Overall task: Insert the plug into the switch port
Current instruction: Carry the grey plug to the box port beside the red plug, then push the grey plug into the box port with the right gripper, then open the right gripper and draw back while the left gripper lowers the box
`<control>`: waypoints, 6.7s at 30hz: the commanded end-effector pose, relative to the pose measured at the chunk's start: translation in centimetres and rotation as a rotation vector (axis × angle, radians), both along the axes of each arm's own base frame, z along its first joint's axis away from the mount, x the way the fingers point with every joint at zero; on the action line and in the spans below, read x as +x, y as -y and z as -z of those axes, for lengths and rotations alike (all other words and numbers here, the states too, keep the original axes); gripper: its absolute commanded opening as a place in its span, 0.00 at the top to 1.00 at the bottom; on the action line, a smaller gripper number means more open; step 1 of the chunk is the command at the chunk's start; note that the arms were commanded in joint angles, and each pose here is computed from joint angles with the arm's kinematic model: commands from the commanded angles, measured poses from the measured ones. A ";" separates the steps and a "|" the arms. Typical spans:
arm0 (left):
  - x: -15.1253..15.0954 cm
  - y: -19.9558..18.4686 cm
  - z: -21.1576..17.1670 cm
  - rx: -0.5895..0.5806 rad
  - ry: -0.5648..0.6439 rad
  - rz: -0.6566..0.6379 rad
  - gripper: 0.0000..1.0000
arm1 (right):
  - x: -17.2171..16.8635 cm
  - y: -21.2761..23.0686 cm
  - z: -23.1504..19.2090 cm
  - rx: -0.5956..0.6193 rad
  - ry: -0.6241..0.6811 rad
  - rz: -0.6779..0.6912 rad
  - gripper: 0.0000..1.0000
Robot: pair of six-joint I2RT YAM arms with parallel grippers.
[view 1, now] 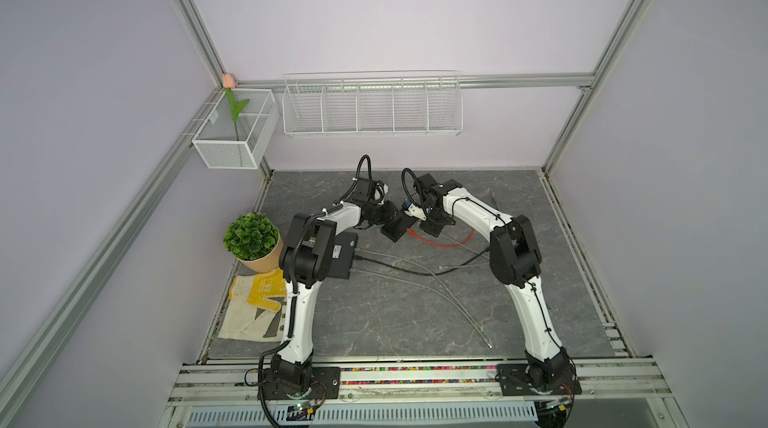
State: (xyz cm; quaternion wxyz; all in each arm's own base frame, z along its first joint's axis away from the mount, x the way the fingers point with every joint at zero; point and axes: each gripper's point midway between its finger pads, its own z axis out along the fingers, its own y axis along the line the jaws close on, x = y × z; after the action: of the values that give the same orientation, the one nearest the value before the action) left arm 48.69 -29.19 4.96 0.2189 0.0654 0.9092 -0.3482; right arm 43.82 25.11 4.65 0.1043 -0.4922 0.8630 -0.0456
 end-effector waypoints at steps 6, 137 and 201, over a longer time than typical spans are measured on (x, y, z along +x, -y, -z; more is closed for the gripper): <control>0.0 0.9 0.7 0.004 -0.001 0.017 0.61 | -0.3 -1.2 0.9 0.060 -0.037 0.046 0.93; -8.0 8.4 5.1 0.036 -0.058 0.428 0.67 | 4.6 -7.6 -5.8 0.590 0.350 -0.074 0.93; -13.6 2.8 -6.1 -0.066 0.205 0.101 0.59 | -13.0 4.3 -0.7 0.186 -0.048 0.021 0.55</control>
State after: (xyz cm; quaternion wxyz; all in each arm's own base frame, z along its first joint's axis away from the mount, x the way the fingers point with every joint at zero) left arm 34.98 -32.24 9.94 0.2737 0.1467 0.8723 -0.3776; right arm 30.87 20.95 5.84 0.1316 -0.4814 0.8656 0.0417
